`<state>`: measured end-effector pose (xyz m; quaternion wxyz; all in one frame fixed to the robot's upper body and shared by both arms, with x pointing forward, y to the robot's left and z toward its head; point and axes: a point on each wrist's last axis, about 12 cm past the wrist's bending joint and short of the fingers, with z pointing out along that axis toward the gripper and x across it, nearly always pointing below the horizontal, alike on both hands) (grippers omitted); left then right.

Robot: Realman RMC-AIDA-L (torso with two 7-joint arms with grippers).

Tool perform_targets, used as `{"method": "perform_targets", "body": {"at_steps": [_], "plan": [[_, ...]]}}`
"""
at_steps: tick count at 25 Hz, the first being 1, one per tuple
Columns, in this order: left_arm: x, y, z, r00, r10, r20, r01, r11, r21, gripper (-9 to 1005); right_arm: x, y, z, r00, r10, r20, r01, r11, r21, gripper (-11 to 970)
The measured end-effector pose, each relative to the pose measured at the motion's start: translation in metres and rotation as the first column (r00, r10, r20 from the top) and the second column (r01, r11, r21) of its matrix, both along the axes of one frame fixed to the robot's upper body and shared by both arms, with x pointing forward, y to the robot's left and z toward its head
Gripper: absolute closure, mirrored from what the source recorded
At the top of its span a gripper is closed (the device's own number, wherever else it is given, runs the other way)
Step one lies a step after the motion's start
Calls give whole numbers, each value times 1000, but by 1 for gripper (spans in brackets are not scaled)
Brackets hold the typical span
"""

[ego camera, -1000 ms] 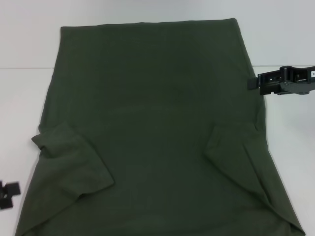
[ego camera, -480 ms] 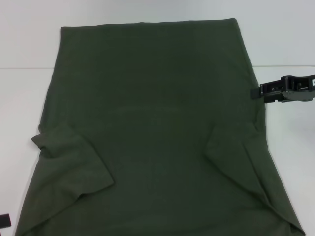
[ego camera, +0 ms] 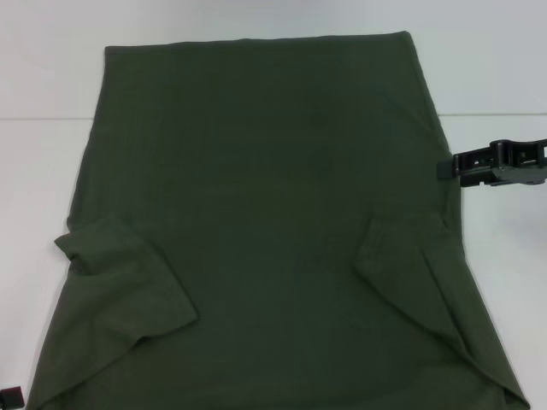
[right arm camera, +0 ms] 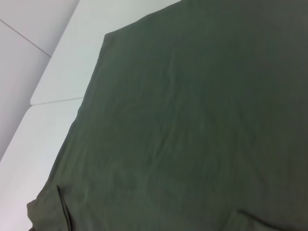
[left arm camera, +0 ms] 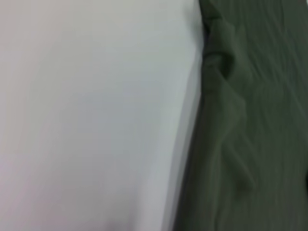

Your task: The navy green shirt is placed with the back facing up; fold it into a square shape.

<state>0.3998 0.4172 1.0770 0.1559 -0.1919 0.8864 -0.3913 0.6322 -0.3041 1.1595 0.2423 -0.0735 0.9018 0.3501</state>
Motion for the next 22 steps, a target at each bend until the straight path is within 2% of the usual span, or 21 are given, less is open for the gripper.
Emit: {"method": "perform_targets", "body": {"at_steps": [12,22], "plan": [[12,-9,-9,999,-26,-22,26,1000,12,402,-1,-1,-1,1000,-3,-2,3,1000,3,365],[12,-7,-13,999,-16,-41,17,999,31,401,-1,-2,-1,1000,-8,0,8,1000,5,366]]}}
